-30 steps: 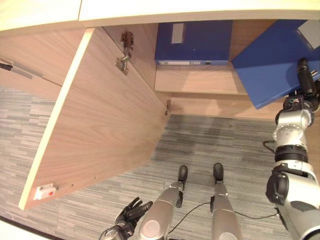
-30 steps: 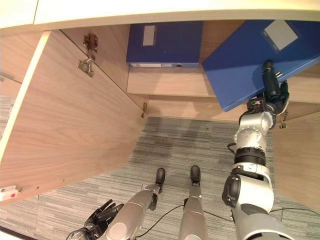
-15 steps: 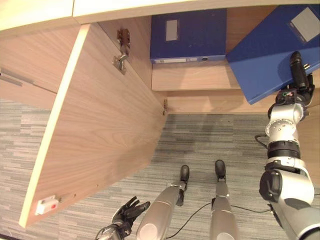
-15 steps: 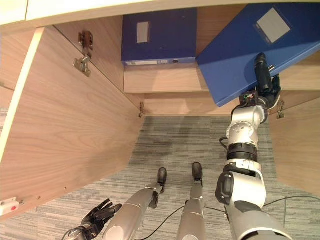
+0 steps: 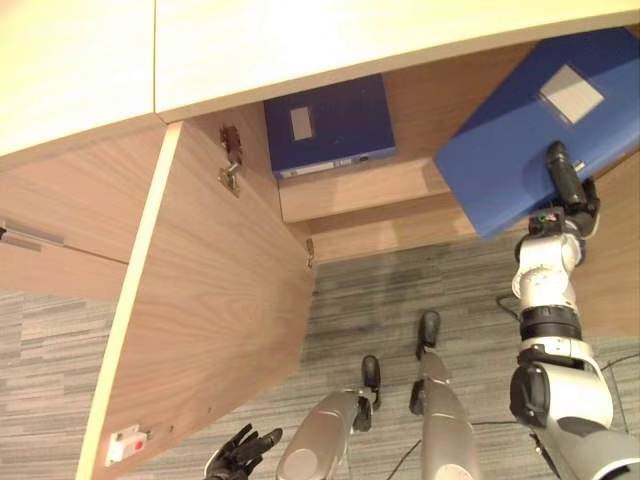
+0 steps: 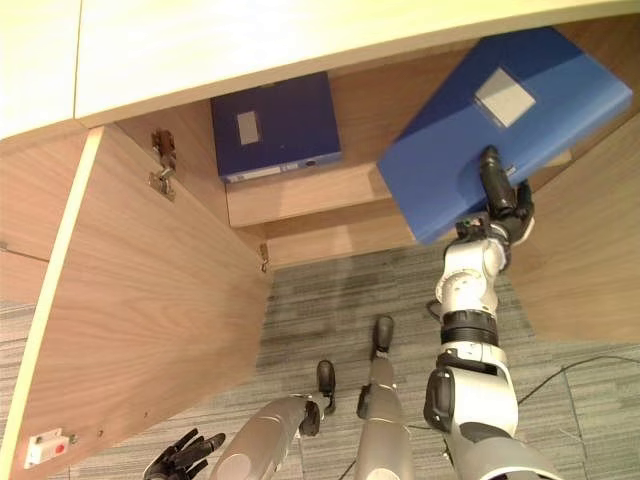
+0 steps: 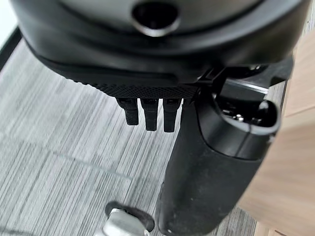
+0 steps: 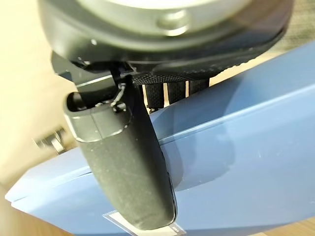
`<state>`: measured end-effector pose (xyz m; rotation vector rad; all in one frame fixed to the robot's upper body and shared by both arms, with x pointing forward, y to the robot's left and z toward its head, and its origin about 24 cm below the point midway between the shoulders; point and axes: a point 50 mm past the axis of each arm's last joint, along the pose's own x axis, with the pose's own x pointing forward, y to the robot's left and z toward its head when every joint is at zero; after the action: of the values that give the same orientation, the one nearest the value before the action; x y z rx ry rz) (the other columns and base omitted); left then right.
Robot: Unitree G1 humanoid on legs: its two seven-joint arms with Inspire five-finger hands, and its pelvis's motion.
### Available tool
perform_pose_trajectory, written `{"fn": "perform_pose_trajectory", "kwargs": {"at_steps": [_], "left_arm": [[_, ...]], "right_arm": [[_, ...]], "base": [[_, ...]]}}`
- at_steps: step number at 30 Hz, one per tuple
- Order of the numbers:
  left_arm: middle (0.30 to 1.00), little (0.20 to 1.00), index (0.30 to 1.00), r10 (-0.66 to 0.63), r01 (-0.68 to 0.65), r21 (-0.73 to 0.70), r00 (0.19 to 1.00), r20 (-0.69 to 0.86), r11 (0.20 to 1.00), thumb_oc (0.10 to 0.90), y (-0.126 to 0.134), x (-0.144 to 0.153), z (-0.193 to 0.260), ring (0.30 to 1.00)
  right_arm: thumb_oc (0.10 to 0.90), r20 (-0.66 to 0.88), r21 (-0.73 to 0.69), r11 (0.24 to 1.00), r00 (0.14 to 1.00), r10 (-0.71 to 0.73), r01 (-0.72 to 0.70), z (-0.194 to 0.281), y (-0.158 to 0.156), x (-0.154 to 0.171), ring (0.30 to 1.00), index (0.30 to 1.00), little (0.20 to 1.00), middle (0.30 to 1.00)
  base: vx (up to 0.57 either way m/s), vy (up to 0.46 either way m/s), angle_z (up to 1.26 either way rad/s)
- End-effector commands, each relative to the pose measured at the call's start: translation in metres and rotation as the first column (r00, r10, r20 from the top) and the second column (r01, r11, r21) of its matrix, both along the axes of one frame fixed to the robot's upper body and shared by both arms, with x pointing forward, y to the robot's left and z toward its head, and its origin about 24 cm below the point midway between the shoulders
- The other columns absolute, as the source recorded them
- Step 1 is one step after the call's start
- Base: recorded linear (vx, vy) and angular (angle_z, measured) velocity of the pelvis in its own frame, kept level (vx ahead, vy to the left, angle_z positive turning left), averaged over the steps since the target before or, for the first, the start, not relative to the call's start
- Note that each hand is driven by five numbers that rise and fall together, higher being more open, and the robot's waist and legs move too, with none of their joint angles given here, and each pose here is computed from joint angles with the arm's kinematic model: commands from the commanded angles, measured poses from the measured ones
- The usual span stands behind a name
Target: Put the empty folder in the office cabinet
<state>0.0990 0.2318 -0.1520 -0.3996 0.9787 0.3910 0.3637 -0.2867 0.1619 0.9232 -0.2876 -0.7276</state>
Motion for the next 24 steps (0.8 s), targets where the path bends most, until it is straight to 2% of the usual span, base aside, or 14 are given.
{"fn": "perform_pose_trajectory", "kwargs": {"at_steps": [1, 12, 24], "left_arm": [[0.9, 0.9, 0.9, -0.023, 0.03, 0.074, 0.996, -0.085, 0.997, 0.8, 0.018, -0.023, -0.001, 0.9], [0.9, 0.9, 0.9, -0.018, 0.021, 0.064, 0.998, -0.054, 0.998, 0.8, 0.015, -0.018, 0.001, 0.9], [0.9, 0.9, 0.9, -0.013, 0.017, 0.053, 0.998, -0.067, 0.998, 0.8, 0.008, -0.024, -0.002, 0.9]], "right_arm": [[0.4, 0.345, -0.224, 0.964, 0.937, -0.06, 0.144, 0.115, -0.017, -0.012, 0.3, 0.3, 0.3, 0.3], [0.4, 0.391, -0.24, 0.952, 0.916, -0.086, 0.192, 0.132, -0.026, -0.02, 0.3, 0.3, 0.3, 0.3], [0.4, 0.432, -0.224, 0.959, 0.9, -0.063, 0.175, 0.135, -0.01, -0.019, 0.3, 0.3, 0.3, 0.3]], "base": [[0.03, -0.05, 0.17], [0.07, -0.043, 0.1], [0.11, -0.02, -0.01]]}}
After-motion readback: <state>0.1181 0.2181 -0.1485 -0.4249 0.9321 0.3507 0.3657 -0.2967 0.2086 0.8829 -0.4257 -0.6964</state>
